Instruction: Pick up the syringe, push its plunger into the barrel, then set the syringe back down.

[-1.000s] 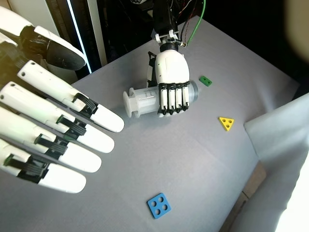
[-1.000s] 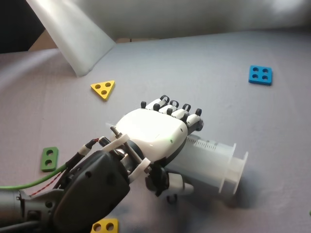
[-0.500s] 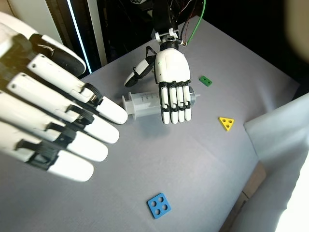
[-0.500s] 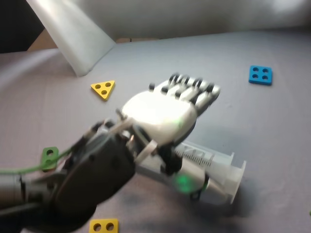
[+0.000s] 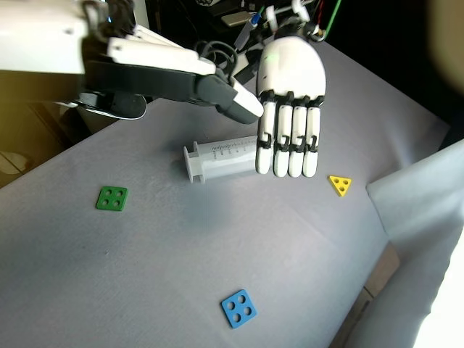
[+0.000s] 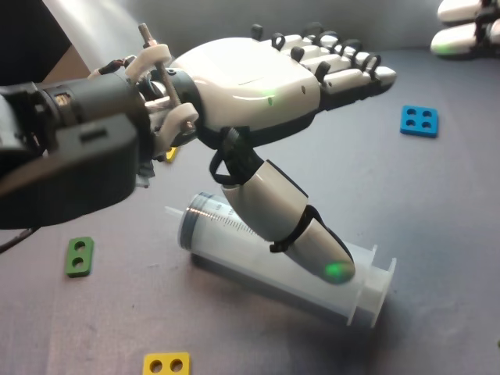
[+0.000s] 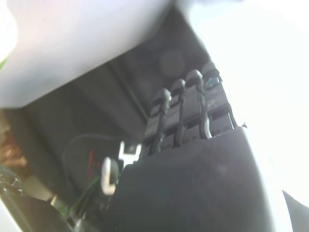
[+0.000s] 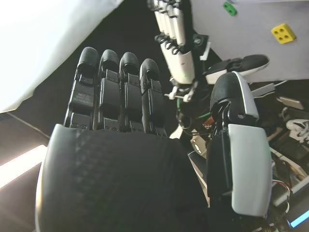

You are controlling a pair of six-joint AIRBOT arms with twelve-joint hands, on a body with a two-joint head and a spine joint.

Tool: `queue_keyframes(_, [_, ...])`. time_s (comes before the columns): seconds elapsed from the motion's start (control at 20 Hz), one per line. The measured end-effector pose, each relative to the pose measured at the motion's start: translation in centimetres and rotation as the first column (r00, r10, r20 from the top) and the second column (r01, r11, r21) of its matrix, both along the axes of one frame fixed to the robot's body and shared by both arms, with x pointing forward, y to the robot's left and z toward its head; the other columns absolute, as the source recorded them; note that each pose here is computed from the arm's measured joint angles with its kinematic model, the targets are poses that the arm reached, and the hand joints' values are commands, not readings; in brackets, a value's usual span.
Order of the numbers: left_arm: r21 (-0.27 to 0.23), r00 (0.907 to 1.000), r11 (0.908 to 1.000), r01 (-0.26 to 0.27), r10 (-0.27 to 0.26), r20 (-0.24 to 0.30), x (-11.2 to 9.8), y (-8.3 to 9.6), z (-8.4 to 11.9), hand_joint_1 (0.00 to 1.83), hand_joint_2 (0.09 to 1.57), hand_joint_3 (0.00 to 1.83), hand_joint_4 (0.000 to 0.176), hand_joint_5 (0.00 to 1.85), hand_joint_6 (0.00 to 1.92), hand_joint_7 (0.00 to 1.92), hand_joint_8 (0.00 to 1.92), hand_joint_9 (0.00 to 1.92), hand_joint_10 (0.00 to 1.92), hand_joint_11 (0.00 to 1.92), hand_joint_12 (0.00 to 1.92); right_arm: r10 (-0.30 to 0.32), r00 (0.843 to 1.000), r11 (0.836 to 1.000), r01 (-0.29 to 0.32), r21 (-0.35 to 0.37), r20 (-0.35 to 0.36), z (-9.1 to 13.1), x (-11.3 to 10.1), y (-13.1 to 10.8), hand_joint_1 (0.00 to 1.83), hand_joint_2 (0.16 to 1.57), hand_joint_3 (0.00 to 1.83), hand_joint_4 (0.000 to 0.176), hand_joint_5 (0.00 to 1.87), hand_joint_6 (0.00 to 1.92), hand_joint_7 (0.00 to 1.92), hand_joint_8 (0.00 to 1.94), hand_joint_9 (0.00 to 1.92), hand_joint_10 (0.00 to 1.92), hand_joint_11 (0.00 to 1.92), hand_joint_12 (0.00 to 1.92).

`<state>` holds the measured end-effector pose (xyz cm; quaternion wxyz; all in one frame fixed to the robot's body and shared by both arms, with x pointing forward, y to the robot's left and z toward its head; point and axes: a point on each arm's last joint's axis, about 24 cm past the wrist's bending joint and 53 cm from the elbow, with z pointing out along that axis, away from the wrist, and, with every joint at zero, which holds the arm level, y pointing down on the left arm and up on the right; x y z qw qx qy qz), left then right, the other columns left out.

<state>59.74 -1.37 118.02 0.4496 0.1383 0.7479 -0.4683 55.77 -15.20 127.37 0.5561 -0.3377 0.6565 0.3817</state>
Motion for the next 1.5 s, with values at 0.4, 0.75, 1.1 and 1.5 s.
queue_keyframes(0.4, [-0.124,0.9385,0.9367,0.327,-0.307,0.157,-4.9,-0.3,5.2,0.08,0.66,0.0,0.0,0.0,0.0,0.0,0.0,0.0,0.0,0.0,0.0,0.125,0.992,0.991,-0.124,0.046,-0.032,0.5,-3.0,2.7,0.4,1.16,0.0,0.0,0.33,0.0,0.32,0.0,0.23,0.01,0.0,0.49])
queue_keyframes(0.75, [0.011,0.8532,0.8879,0.46,-0.445,0.272,-7.5,1.5,7.7,0.0,0.99,0.02,0.0,0.09,0.01,0.1,0.01,0.07,0.01,0.04,0.03,0.183,0.983,0.981,-0.18,0.073,-0.034,1.0,-4.4,3.5,0.31,1.18,0.0,0.0,0.3,0.0,0.29,0.0,0.21,0.0,0.0,0.46])
queue_keyframes(1.1, [-0.067,0.8266,0.8578,0.51,-0.466,0.315,-9.0,1.5,10.0,0.14,1.57,0.09,0.0,0.59,1.91,0.57,1.91,0.57,1.92,0.59,1.92,0.113,0.994,0.994,-0.113,0.011,-0.014,0.1,-2.8,2.8,0.3,1.49,0.0,0.0,0.62,1.86,0.68,1.9,0.68,1.89,0.61,1.91])
queue_keyframes(1.5, [-0.078,0.8241,0.8564,0.511,-0.462,0.328,-9.2,1.5,10.6,0.42,1.56,0.0,0.0,0.79,1.92,0.86,1.92,0.79,1.92,0.8,1.92,0.091,0.996,0.995,-0.09,0.035,-0.015,0.6,-2.3,2.5,0.28,1.57,0.02,0.0,0.99,1.92,0.98,1.94,0.96,1.92,0.99,1.92])
